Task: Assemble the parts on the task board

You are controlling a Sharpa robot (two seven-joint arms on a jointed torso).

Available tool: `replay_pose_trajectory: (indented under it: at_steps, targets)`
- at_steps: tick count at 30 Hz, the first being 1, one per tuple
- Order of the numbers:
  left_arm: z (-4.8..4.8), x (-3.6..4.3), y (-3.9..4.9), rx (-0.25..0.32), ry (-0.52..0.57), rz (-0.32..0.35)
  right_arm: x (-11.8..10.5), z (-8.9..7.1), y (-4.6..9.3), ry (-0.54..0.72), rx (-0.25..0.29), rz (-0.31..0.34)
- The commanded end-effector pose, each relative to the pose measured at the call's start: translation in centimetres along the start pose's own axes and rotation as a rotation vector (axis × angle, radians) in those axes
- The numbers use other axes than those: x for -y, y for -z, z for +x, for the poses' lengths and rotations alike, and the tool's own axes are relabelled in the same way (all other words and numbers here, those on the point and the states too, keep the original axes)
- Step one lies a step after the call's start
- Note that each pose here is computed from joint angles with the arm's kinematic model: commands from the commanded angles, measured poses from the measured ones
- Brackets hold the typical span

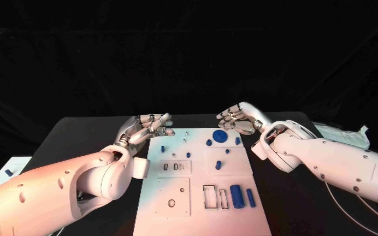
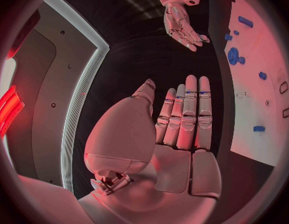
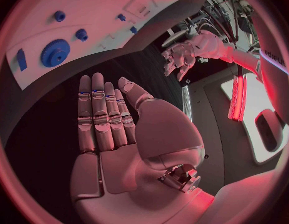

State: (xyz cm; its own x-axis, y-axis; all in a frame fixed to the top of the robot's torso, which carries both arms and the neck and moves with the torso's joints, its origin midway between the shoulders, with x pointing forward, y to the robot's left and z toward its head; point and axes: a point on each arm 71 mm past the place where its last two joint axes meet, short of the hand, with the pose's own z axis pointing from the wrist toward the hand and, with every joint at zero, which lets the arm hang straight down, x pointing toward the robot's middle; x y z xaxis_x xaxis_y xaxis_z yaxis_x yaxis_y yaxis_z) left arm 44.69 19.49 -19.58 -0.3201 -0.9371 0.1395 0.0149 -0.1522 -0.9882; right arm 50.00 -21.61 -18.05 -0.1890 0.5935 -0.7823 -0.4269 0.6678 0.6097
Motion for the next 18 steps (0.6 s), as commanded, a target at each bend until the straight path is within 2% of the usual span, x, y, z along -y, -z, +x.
replay_pose_trajectory:
  at_steps: [1, 7, 12, 18]
  targets:
    - [0.82, 0.59, 0.43, -0.059, 0.046, 0.001, -0.3, 0.2, -0.3, 0.305, -0.087, 0.001]
    - [1.52, 1.52, 1.20, -0.088, 0.069, 0.005, -1.4, -0.2, -0.9, 0.440, -0.120, -0.008]
    - [2.03, 2.07, 1.54, -0.106, 0.079, 0.010, -2.4, -0.3, -1.4, 0.498, -0.141, -0.020]
    - [2.36, 2.38, 1.65, -0.117, 0.083, 0.012, -3.3, 0.0, -1.9, 0.555, -0.178, -0.026]
